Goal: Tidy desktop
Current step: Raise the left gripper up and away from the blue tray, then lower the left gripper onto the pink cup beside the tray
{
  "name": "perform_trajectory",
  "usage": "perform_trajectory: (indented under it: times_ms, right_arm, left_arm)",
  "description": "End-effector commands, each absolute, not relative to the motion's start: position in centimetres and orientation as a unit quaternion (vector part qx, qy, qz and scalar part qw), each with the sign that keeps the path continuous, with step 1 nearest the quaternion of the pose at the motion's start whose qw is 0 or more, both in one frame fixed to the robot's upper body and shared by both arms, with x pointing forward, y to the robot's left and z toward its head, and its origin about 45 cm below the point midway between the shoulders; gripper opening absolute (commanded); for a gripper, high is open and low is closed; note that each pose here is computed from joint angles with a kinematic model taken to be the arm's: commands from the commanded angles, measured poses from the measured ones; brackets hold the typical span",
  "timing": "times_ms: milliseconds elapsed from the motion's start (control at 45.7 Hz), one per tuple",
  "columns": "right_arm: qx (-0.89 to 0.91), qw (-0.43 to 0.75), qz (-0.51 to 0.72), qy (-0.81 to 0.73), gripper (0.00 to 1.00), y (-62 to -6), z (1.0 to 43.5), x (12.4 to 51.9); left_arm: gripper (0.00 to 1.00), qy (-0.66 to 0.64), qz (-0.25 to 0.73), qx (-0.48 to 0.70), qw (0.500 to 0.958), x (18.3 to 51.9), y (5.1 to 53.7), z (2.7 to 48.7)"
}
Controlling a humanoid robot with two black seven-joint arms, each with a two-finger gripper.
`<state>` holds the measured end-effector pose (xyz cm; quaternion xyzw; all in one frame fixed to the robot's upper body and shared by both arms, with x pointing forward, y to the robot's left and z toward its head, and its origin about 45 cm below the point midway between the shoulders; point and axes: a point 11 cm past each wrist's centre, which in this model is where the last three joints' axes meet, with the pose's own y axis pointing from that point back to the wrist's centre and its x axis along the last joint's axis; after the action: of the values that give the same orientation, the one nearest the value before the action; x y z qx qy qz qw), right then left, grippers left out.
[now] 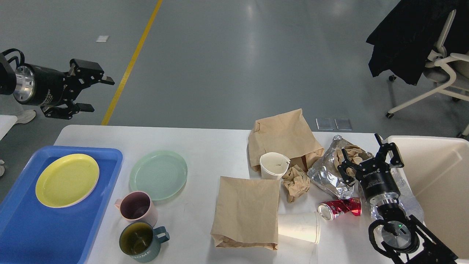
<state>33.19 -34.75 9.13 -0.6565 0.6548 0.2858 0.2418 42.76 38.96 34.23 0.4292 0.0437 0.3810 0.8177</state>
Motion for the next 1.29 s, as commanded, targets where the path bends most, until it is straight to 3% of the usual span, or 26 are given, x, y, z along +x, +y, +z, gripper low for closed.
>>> perform_trajectory:
  times_ms: [0,131,263,569,745,854,1270]
  right_arm:
    - [-0.656,0.242,0.286,0.655,1.0,-34.8,9.1,33.2]
    - [-0.656,0.242,0.286,0.655,1.0,-34.8,9.1,33.2]
    - [-0.657,0.241,0.285,0.655,1.0,-34.7,9.1,33.2]
    - [-0.656,0.242,0.286,0.655,1.0,-34.8,9.1,33.2]
    - [-0.656,0.241,0.286,0.655,1.0,-34.8,9.1,33.2]
    - [-0.657,0.24,0.285,0.655,1.0,-34.7,9.1,33.2]
    - [-0.657,0.241,0.285,0.655,1.0,-34.7,9.1,33.2]
  left_arm:
    - [0.97,0.02,0.323,0.515,0.794,42.9,37.4,35.0]
    - [0.97,0.012,0.224,0.603,0.766,42.4,34.3,35.9]
    - [0.96,-0.017,0.104,0.658,0.746,41.4,27.1,38.2]
    - [0.96,-0.074,0.028,0.698,0.712,34.9,18.3,43.4]
    - [0.96,-0.059,0.117,0.666,0.734,31.6,20.3,46.0]
    - [0.96,-0.036,0.116,0.645,0.754,29.1,20.5,45.8]
    - [0.97,0.022,0.131,0.615,0.777,28.4,23.5,46.0]
